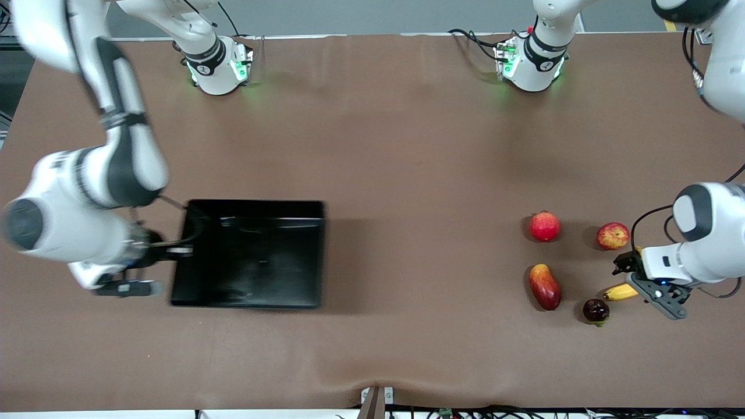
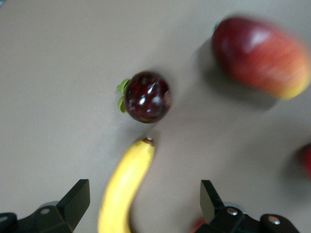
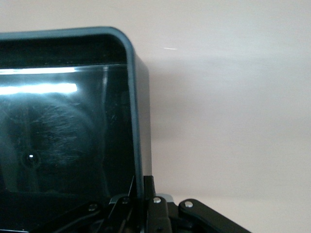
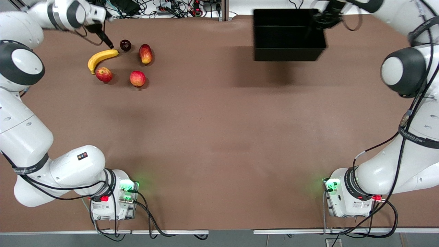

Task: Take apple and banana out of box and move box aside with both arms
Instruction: 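Place the banana by the fruits while the right gripper drags the tray, then release the tray with the right gripper and raise the left gripper away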

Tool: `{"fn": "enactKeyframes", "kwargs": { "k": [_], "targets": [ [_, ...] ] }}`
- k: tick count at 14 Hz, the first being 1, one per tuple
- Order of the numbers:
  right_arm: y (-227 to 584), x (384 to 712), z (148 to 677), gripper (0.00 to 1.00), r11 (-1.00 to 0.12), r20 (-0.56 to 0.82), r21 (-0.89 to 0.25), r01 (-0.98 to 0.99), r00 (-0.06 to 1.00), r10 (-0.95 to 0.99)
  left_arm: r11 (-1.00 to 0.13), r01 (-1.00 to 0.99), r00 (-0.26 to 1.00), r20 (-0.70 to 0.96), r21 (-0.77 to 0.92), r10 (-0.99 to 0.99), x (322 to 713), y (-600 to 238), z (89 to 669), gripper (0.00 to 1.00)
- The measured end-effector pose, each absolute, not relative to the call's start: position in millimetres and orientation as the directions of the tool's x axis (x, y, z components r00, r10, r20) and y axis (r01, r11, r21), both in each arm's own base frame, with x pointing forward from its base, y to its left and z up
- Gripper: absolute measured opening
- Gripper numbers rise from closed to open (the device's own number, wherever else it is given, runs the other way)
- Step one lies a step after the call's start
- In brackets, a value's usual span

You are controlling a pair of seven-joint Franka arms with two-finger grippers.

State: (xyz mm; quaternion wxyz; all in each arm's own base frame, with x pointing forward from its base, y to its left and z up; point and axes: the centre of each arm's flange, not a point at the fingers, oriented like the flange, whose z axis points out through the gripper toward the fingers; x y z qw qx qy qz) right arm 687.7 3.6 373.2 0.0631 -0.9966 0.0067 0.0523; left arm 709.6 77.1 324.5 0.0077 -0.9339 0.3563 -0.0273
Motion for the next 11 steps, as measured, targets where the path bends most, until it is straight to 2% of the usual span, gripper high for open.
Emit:
{"fn": "enactKeyframes", "kwargs": {
  "k": [4, 11],
  "targets": [
    [-134.1, 673.2, 343.9, 0.04, -0.989, -0.092, -0.145, 0.003, 0.996, 0.016, -0.904, -0.423, 0.906, -0.032, -0.057, -0.422, 680.7, 18.6, 426.1, 1.00],
    [-209.8, 670.4, 253.7, 0.04, -0.995, -0.049, -0.095, -0.038, 0.998, -0.034, -0.984, -0.143, 0.990, -0.008, -0.106, -0.142, 627.4, -34.1, 552.5, 1.00]
  ]
}}
